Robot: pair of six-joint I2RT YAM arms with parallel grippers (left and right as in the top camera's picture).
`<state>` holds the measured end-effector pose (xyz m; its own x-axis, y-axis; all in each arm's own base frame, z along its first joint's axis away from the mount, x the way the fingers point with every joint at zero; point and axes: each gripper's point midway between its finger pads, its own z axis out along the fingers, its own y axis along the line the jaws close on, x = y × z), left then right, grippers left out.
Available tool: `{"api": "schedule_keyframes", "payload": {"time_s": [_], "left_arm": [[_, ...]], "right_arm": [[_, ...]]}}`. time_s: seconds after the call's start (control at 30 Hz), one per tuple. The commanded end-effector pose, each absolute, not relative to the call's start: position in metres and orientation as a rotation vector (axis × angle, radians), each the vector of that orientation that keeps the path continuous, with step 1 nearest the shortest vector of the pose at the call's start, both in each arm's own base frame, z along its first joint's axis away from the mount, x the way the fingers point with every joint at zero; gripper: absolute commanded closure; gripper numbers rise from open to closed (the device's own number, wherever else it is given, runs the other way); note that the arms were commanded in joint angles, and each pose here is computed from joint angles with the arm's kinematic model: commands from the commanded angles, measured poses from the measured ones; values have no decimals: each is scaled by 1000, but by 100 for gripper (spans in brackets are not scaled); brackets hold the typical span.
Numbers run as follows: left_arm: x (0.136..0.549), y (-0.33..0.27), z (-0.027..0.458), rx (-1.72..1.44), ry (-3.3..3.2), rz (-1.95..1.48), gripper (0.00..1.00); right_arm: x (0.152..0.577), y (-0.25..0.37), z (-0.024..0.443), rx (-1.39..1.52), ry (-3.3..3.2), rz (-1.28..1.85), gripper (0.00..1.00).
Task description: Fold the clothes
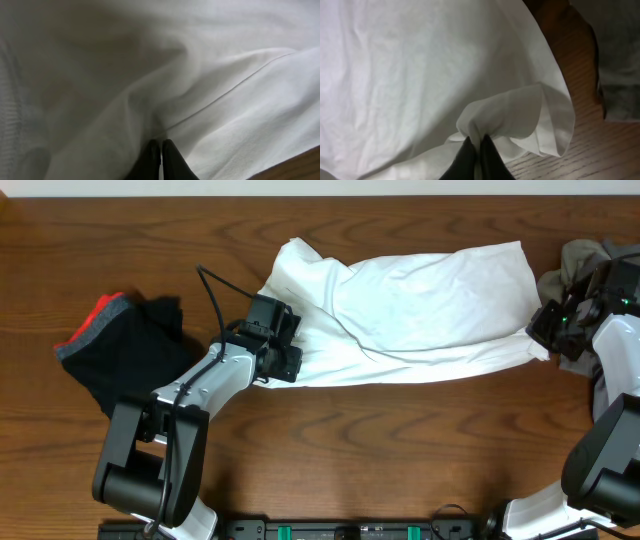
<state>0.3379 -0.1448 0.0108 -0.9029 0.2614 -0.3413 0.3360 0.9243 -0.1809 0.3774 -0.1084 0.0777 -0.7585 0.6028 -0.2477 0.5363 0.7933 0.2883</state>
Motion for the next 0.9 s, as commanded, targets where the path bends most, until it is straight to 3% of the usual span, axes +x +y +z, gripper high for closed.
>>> {"api": "schedule_keyframes", "payload": {"time_s": [0.0,0.13,0.3,0.43,0.53,0.67,0.87], "left_arm": [[336,-141,5,432,2786,-319,93],[336,-141,5,432,2786,-319,93],[336,-141,5,432,2786,-319,93],[337,-141,5,431,2786,-320,93],[336,-141,5,432,2786,-319,93],[336,-141,5,431,2786,-320,93],[336,-141,5,432,2790,-319,93]], "right_arm": [[379,-114,76,890,2641,284,99],[398,-123,84,859,2557,265,99],[414,-131,94,864,2469,255,90],[415,-133,94,871,2464,239,89],[405,-141,88,907,2492,161,87],[384,-148,79,964,2560,53,75],[347,-157,65,1004,2688,-133,70]]}}
